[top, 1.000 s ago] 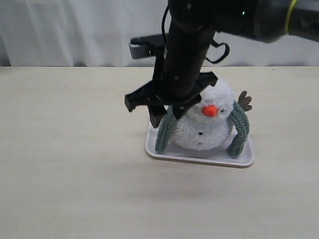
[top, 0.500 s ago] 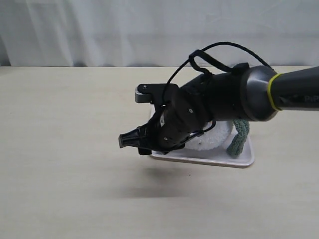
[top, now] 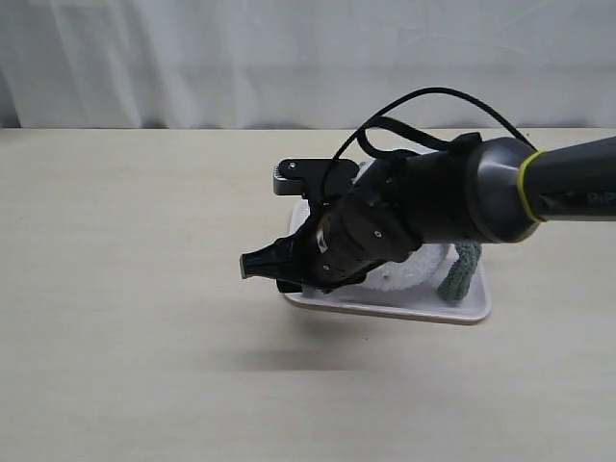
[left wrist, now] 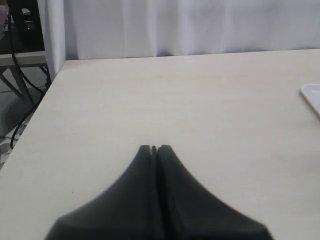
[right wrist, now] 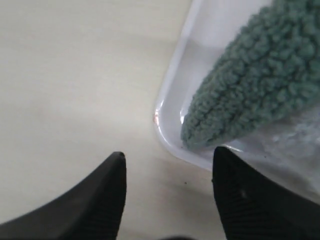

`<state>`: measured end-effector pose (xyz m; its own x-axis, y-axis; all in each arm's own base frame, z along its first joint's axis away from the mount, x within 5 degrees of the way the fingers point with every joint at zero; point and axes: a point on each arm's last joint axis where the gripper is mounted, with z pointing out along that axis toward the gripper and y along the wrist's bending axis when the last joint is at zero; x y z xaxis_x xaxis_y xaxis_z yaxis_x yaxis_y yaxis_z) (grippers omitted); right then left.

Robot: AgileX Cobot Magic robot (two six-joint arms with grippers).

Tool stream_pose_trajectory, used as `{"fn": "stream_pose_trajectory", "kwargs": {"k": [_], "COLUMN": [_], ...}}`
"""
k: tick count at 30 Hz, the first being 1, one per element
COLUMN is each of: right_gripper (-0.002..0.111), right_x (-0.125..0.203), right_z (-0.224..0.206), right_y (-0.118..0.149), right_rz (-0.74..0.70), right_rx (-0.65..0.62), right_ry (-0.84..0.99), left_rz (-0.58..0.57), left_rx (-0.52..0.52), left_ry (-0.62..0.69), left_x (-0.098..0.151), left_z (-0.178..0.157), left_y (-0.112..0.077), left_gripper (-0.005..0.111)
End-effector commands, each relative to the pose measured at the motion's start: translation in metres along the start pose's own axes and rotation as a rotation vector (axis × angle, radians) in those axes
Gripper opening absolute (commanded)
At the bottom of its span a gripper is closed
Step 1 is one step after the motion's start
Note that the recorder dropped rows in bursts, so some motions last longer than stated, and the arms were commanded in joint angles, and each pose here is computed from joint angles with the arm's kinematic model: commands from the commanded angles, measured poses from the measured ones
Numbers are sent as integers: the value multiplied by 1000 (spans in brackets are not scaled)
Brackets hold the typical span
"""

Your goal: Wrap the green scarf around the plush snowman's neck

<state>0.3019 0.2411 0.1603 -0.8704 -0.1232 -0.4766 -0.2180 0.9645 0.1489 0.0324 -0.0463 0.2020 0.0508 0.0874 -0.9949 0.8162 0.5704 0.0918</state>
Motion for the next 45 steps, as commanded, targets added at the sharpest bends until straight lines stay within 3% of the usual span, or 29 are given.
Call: {"fn": "stream_pose_trajectory", "kwargs": {"k": [1, 9, 15, 22, 30, 32, 36, 45], "right_gripper": [50, 50, 50, 50, 49, 41, 4, 4], "right_x": [3, 4, 3, -2, 3, 3, 2, 5], "right_z": [15, 34, 34, 36, 50, 50, 50, 14], "right_y": [-3, -4, -13, -6, -9, -10, -11, -12], "right_rz": [21, 21, -15, -22, -12, -27, -63, -220], "right_rx": [17, 28, 132, 53, 78, 81, 97, 223], "right_ry": [-13, -46, -51, -114, -112, -115, -116, -5], "left_rz": [-13, -13, -13, -13, -13, -13, -13, -13], "left_rx": [0, 0, 0, 0, 0, 0, 0, 0], "left_ry": [-32, -32, -32, -32, -32, -32, -32, -32], "left_x": [-2, -2, -2, -2, -2, -2, -2, -2], "left_z": [0, 0, 0, 0, 0, 0, 0, 0], "left_y": [0, 0, 0, 0, 0, 0, 0, 0], "left_gripper": [0, 0, 0, 0, 0, 0, 0, 0]}}
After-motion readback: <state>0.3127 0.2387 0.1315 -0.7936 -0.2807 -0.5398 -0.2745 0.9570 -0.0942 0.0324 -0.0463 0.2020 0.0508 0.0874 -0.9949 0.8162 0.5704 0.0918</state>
